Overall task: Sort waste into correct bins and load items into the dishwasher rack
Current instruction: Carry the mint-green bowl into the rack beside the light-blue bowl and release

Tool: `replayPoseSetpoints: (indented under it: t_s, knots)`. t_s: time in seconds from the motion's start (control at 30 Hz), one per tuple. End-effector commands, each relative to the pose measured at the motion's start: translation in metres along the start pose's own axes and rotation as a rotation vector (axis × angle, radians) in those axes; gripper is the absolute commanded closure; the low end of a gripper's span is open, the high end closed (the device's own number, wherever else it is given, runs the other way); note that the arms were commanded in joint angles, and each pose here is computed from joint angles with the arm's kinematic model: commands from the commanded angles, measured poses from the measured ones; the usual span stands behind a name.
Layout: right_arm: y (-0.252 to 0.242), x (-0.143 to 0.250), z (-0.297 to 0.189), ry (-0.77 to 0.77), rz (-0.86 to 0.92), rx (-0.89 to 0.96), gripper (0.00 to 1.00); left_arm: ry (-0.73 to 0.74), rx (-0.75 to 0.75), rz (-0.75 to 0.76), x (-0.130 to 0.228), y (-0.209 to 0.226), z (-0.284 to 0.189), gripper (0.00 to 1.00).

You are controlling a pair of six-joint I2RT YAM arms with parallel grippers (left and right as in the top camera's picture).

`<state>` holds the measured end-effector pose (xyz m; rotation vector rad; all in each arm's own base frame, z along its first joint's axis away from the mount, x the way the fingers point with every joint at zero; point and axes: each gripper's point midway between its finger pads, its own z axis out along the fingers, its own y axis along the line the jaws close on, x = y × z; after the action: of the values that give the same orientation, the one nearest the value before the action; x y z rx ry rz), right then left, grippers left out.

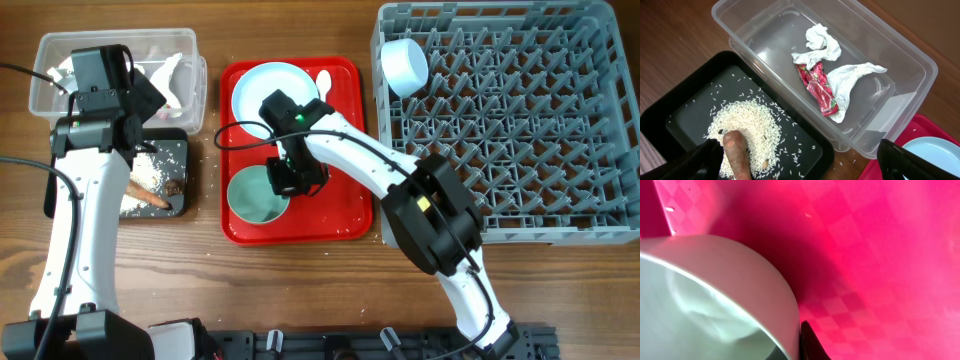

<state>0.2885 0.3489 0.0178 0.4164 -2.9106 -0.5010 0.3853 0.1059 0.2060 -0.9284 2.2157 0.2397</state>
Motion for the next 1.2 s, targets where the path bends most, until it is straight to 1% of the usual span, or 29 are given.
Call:
replayPoseSetpoints:
  t_s: [0.0,0.03,0.07,0.17,0.23,0.33,0.43,0.57,0.63,0.73,0.87,0.93,1.07,1.17]
  knots:
    - [0.0,-0.026,-0.084,-0.244,-0.062,0.085,0.96,-0.029,-0.012,-0.024,-0.009,0.003,-0.004,0.0]
    - [-0.015,-0.033,-0.118,-0.347,-0.046,0.165,0.96,-0.029,-0.012,-0.023,-0.009,0.003,-0.004,0.0]
    - [-0.024,-0.036,-0.137,-0.404,-0.025,0.209,0.96,-0.029,-0.012,-0.023,-0.009,0.003,-0.004,0.0]
    - [-0.064,-0.04,-0.226,-0.649,0.062,0.376,0.96,-0.029,-0.012,-0.023,-0.009,0.003,-0.004,0.0]
    - [-0.085,-0.034,-0.275,-0.77,0.123,0.432,0.96,-0.029,-0.012,-0.024,-0.009,0.003,-0.004,0.0]
    - [-0.125,-0.01,-0.342,-0.936,0.297,0.54,0.96,-0.029,-0.012,-0.023,-0.009,0.003,-0.004,0.0]
    - [-0.161,0.014,-0.378,-1.022,0.435,0.698,0.96,-0.029,-0.012,-0.024,-0.009,0.003,-0.004,0.0]
    - [-0.196,0.035,-0.396,-1.069,0.545,0.977,0.96,-0.029,-0.012,-0.024,-0.009,0.003,-0.004,0.0]
    - [-0.205,0.036,-0.39,-1.049,0.541,1.06,0.96,-0.029,-0.012,-0.024,-0.009,0.003,-0.004,0.0]
    - [-0.22,0.032,-0.372,-0.978,0.506,1.207,0.95,-0.029,-0.012,-0.024,-0.009,0.003,-0.004,0.0]
    - [-0.233,0.016,-0.346,-0.744,0.303,1.416,0.96,-0.029,-0.012,-0.024,-0.009,0.003,-0.004,0.0]
    - [-0.237,0.007,-0.331,-0.643,0.217,1.458,0.96,-0.029,-0.012,-0.024,-0.009,0.003,-0.004,0.0]
    - [-0.245,-0.005,-0.306,-0.491,0.101,1.508,0.96,-0.029,-0.012,-0.024,-0.009,0.003,-0.004,0.0]
    - [-0.25,-0.011,-0.291,-0.408,0.039,1.53,0.96,-0.029,-0.012,-0.024,-0.009,0.003,-0.004,0.0]
